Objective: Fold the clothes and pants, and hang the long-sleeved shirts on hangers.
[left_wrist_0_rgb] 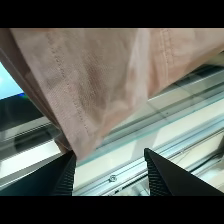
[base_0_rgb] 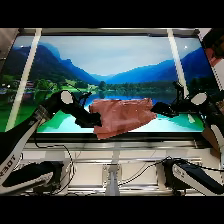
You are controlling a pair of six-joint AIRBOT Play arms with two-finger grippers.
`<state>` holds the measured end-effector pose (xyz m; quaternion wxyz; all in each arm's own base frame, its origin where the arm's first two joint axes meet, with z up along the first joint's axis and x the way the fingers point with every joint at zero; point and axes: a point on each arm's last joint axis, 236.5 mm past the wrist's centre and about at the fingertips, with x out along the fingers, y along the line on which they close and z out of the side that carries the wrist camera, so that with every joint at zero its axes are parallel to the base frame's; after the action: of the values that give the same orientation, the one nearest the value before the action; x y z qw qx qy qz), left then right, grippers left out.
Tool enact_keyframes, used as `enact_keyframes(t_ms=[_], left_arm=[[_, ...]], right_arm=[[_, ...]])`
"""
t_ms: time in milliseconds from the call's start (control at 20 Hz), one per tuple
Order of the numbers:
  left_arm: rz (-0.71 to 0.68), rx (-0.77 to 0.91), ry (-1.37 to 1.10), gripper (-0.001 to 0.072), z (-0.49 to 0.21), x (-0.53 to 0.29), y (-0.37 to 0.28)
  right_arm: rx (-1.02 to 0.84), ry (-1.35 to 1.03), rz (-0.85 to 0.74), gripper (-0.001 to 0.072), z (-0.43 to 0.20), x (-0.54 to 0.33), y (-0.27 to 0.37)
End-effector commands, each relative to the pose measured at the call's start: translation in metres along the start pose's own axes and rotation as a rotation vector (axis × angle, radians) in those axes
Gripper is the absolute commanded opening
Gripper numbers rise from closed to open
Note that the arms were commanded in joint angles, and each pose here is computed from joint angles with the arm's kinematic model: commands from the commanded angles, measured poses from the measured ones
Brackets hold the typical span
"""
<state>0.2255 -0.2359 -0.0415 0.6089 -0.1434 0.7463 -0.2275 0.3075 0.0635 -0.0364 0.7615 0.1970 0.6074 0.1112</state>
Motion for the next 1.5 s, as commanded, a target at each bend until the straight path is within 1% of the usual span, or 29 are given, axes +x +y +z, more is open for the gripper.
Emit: enact_keyframes(t_ms=[0,100,200,250,350,450,550,600,800,900,1100,1250,1300,1400,1450], left_arm=[[0.011,-0.023,-0.057,0.0503,0.015,-0.01,0.015],[-0.002,-0.024,-0.146,0.0503,0.031,-0.029,0.02],[-0.017,-0.033,-0.313,0.0503,0.056,-0.063,0.023],[-0.026,-0.035,-0.41,0.0503,0.067,-0.085,0.023],[-0.043,-0.031,-0.625,0.0502,0.084,-0.14,0.021],[-0.055,-0.023,-0.782,0.0502,0.084,-0.186,0.018],[-0.062,-0.007,-0.893,0.0502,0.075,-0.221,0.013],[-0.064,0.002,-0.926,0.0502,0.071,-0.232,0.01],[-0.073,0.036,-0.988,0.0502,0.057,-0.252,-0.001],[-0.073,0.038,-0.992,0.0502,0.056,-0.253,-0.002],[-0.073,0.035,-0.991,0.0502,0.058,-0.252,-0.001],[-0.072,0.034,-0.988,0.0502,0.058,-0.251,0.0],[-0.072,0.034,-0.988,0.0502,0.058,-0.251,0.0],[-0.072,0.033,-0.987,0.0502,0.059,-0.251,0.0],[-0.071,0.031,-0.985,0.0502,0.059,-0.25,0.001]], right_arm=[[-0.031,-0.113,-0.103,0.0621,0.028,-0.005,-0.026],[-0.003,-0.165,-0.13,0.062,0.047,-0.014,-0.04],[0.038,-0.193,-0.14,0.0613,0.065,-0.022,-0.054],[0.065,-0.176,-0.138,0.0587,0.069,-0.021,-0.063],[0.093,-0.072,-0.109,0.0588,0.062,-0.008,-0.074],[0.099,0.053,0.015,0.0588,0.047,0.014,-0.062],[0.074,0.104,0.197,0.059,0.043,0.035,-0.035],[0.078,0.095,0.234,0.059,0.047,0.043,-0.032],[0.1,0.112,0.245,0.059,0.046,0.068,-0.042],[0.064,0.155,0.292,0.059,0.036,0.072,-0.032],[0.043,0.222,0.33,0.0589,0.021,0.084,-0.02],[-0.01,0.267,0.365,0.0587,0.01,0.091,-0.001],[-0.029,0.278,0.368,0.0551,0.006,0.093,0.005],[-0.093,0.286,0.379,0.0426,0.002,0.097,0.017],[-0.112,0.278,0.383,0.026,0.003,0.1,0.022]])
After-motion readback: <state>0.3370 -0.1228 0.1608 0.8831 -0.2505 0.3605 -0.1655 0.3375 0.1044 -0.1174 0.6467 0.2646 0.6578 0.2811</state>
